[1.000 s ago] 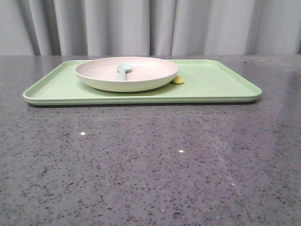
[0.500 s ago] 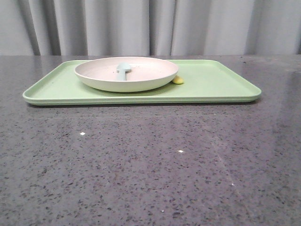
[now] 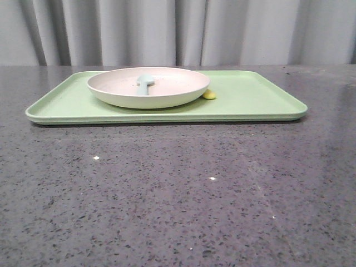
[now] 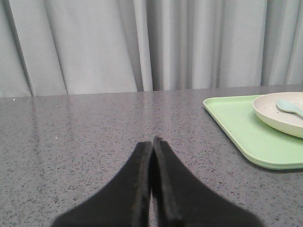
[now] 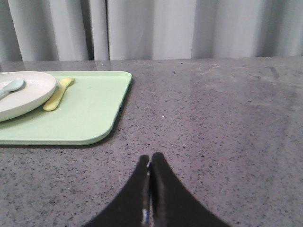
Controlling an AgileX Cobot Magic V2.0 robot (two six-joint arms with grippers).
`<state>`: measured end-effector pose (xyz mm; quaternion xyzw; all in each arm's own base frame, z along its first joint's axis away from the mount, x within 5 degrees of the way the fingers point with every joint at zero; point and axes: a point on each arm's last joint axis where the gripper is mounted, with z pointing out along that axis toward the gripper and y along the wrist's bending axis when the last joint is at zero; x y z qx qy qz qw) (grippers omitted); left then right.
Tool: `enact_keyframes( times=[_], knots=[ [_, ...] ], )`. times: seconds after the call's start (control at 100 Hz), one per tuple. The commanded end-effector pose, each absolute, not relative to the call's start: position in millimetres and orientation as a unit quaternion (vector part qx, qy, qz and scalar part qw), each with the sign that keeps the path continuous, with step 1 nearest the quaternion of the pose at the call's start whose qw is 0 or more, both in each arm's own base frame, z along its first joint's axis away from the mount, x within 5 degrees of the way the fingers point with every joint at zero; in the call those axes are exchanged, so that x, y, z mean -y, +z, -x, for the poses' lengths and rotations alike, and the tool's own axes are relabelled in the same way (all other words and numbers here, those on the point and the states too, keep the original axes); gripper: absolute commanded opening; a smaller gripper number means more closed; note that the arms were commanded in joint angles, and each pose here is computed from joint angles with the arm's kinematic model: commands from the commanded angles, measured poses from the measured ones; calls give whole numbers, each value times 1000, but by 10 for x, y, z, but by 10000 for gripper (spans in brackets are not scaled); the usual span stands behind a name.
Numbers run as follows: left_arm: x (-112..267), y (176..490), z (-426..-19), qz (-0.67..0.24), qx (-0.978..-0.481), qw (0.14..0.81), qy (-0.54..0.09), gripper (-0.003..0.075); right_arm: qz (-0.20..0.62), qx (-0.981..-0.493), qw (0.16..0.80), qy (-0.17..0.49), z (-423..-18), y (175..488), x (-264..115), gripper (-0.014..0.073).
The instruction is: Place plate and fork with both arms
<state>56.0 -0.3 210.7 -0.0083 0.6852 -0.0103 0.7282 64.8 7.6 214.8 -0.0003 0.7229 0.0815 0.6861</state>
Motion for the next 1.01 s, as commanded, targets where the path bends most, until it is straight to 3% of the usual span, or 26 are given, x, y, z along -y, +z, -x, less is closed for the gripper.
enact_keyframes(
  times=[0.0, 0.16, 1.0],
  knots=[
    [-7, 2155, -531, 15, -649, 761, -13, -20, 4, -674, 736, 67, -612, 2224, -61, -69],
    [-7, 2155, -531, 15, -649, 761, -13, -20, -6, -675, 736, 58, -560, 2075, -40, -69],
    [-7, 2155, -531, 15, -649, 761, -13, -20, -8, -675, 736, 56, -543, 2063, -34, -69]
  ],
)
